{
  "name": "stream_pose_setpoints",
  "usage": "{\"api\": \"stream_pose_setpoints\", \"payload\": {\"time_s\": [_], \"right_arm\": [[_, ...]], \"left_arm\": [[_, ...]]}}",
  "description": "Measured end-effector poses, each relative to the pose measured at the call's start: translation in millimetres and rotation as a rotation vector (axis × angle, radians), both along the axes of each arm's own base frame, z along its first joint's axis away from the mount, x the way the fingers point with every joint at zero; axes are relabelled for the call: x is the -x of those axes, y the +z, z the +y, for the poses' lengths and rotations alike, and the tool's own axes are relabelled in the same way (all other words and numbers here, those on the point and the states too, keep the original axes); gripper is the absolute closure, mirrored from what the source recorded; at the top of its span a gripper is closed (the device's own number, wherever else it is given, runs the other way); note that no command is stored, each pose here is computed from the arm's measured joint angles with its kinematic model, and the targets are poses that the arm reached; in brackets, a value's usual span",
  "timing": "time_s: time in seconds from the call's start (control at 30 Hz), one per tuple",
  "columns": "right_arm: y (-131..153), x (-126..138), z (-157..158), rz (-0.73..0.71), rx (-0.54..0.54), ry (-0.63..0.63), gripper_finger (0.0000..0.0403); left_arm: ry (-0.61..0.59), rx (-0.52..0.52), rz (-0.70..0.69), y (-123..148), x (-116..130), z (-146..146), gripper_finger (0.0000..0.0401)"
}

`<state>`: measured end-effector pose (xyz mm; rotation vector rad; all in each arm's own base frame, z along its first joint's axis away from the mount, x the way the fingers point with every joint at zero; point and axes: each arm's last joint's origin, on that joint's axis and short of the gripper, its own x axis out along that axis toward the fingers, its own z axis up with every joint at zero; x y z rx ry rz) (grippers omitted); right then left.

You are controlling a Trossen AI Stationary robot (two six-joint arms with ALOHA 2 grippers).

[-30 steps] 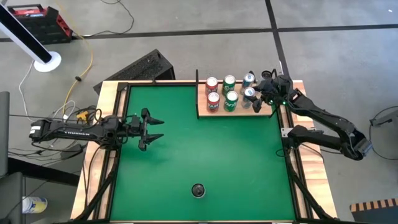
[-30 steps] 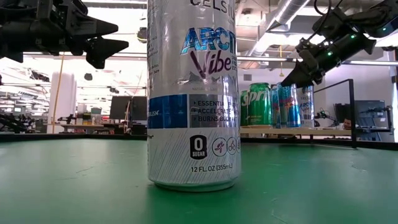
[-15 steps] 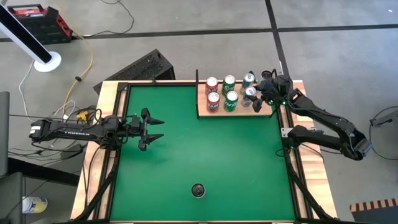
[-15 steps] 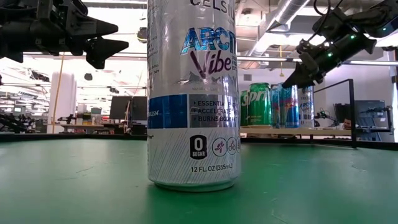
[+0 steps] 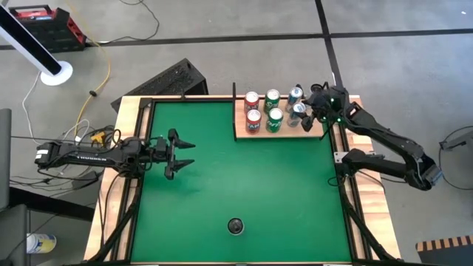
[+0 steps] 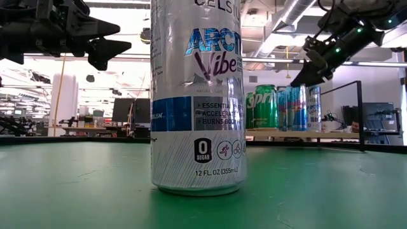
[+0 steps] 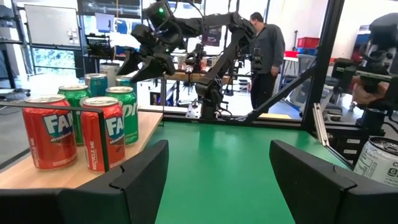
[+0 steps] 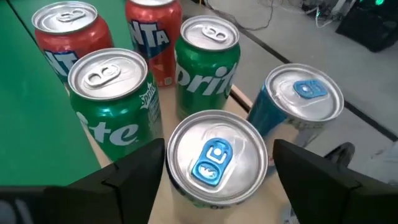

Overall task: Place canned beverage on shelf
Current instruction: Put the blue soda can on the shelf aligned with the other blue soda can, then put the white-blue soda can on the shelf aligned with the other white-blue soda can

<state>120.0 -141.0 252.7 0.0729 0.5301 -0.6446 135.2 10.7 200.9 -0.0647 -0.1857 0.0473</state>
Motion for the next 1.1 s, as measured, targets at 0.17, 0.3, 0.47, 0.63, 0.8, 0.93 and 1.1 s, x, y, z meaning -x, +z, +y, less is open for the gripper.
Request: {"api": "stream_pose_setpoints", "payload": {"time_s": [0.17,0.3,0.47,0.63,0.8,0.93,1.1], "right_arm": [[13.7,1.0,-0.6,0.022,0.008,-0.036,0.0056],[31.2,0.8,-1.2,0.005,0.038,-0.039,0.0049],[57.5,-4.0,5.5,-0.044,0.040,-0.006,0.0049],[67.9,-22.1,27.5,-0.152,-0.081,0.194,0.0048],[67.8,-50.8,67.6,-0.182,-0.178,0.415,0.0048],[68.2,-79.2,112.0,-0.217,-0.198,0.576,0.0048],[60.8,-113.2,178.8,-0.259,-0.151,0.775,0.0048]], "left_arm": [[-0.008,-0.001,0.010,-1.0,-0.2,-0.2,0.0138],[-0.012,0.014,0.020,-1.8,-0.1,-0.3,0.0138],[-0.020,0.018,0.022,-2.1,-0.2,-0.5,0.0138],[-0.019,0.016,0.042,-3.9,-0.5,-0.5,0.0138],[-0.016,-0.001,0.057,-5.3,-0.7,-0.5,0.0138],[-0.018,0.001,0.082,-7.7,-1.0,-0.5,0.0138],[-0.057,-0.003,0.092,-8.7,-1.1,-1.6,0.0138]]}}
